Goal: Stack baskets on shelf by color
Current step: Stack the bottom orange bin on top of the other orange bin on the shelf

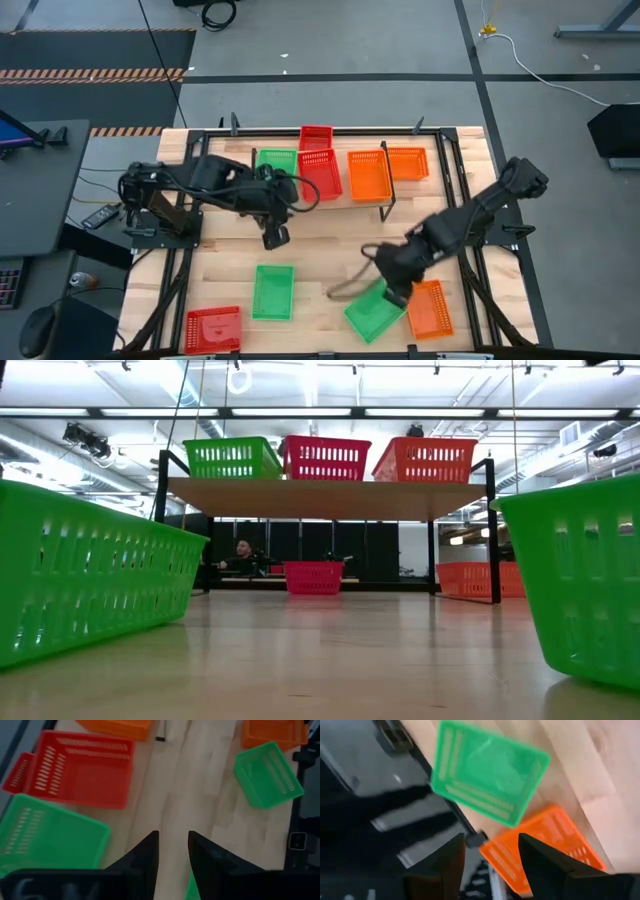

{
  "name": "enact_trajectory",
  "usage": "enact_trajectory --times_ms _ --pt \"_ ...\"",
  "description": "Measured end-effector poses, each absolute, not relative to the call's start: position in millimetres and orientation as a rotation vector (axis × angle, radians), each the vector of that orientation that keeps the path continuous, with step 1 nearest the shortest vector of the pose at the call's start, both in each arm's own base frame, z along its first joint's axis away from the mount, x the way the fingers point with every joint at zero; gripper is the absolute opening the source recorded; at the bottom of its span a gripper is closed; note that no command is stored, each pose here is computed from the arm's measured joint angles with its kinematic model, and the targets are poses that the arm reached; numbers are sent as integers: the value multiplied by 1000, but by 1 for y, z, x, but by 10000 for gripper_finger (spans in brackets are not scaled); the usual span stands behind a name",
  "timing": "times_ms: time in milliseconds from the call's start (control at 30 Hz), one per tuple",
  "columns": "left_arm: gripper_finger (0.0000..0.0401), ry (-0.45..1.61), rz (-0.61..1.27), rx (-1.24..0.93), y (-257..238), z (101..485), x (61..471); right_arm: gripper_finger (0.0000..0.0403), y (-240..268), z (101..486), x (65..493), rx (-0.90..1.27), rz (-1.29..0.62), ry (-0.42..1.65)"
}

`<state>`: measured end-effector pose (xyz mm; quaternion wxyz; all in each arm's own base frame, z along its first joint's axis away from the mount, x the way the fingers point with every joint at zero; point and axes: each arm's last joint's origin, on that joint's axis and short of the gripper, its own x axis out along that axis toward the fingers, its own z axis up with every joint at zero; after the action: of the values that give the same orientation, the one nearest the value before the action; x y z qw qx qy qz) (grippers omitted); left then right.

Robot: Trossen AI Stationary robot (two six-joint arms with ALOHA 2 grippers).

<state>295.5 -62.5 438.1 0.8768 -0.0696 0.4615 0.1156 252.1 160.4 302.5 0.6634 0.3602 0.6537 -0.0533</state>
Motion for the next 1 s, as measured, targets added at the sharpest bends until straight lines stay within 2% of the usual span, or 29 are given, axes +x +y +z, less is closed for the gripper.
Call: enact_trajectory --times_ms 333,533,800,1000 --pt "110 933 199 -184 -77 431 301 190 216 288 201 483 7 1655" --pt "110 803 217 -329 -80 439 311 190 244 287 173 365 104 1630" --pt "110 643 186 -486 -91 451 320 190 287 271 152 198 150 1362" --pt "110 592 252 -626 -94 453 320 190 315 231 147 59 195 1431"
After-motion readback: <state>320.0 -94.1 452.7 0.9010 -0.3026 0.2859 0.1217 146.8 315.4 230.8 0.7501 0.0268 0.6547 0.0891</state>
